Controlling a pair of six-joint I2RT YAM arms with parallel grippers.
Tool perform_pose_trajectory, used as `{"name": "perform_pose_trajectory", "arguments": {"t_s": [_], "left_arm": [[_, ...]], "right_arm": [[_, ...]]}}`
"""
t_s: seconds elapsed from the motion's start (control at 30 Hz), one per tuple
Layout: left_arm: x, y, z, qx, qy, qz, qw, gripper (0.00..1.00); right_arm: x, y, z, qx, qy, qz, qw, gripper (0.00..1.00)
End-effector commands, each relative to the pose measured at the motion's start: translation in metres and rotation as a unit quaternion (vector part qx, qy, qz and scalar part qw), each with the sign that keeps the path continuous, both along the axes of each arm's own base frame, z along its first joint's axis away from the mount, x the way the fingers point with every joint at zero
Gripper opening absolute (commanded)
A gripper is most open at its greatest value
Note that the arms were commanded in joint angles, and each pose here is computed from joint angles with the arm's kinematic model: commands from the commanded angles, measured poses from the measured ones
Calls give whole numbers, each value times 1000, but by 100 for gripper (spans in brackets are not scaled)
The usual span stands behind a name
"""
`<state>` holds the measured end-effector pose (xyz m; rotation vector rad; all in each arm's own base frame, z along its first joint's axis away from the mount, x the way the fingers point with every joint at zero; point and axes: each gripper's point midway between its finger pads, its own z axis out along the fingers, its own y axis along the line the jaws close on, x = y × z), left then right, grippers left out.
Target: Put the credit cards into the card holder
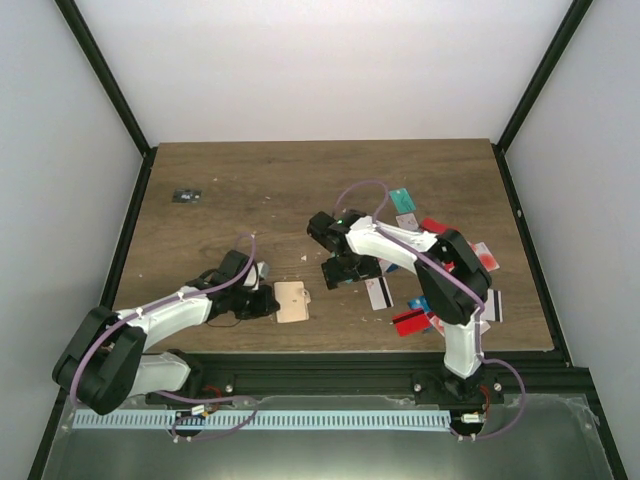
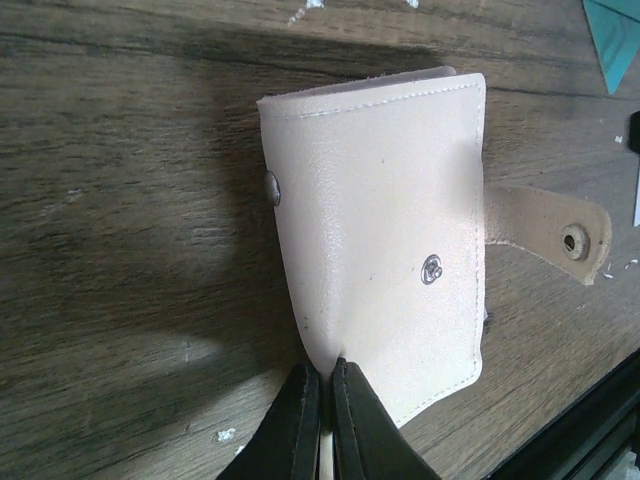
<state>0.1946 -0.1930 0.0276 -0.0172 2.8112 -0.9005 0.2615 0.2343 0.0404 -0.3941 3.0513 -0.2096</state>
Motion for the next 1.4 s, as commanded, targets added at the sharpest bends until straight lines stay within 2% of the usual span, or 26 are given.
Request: {"name": "perform_pose_trajectory", "arguments": {"t_s": [0.0,0.07,0.3,0.5,0.67,0.83,1.0,1.17,1.37], "left_arm": [[1,3,-1,12,-4,-8,1000,4],[1,2,0,12,-5,-9,1000,4],[-1,-1,0,4,-2,-20,1000,4],[0,-3,1,1,-2,-23,1000,4],[-1,-3,1,1,-1,-24,1000,4],[-1,-3,1,2,-1,-24,1000,4],[-2,-2,1,2,2,-20,1000,4],[-3,-1,0,1,1,-16,1000,4],[-3,-1,1,1,2,-15,1000,4]], "right_arm": [[5,-11,30,6,-32,-9,999,93],[5,-4,41,32,-37,-6,999,93],[-7,47,74,202,-27,24,979,92],[-14,82,72,274,9,26,961,87],[-21,111,59,269,32,44,962,87],[-37,123,28,209,59,40,975,86],[-44,114,6,156,70,31,985,85],[-47,93,-10,110,67,34,991,78],[-43,83,-3,95,44,36,994,64]]}}
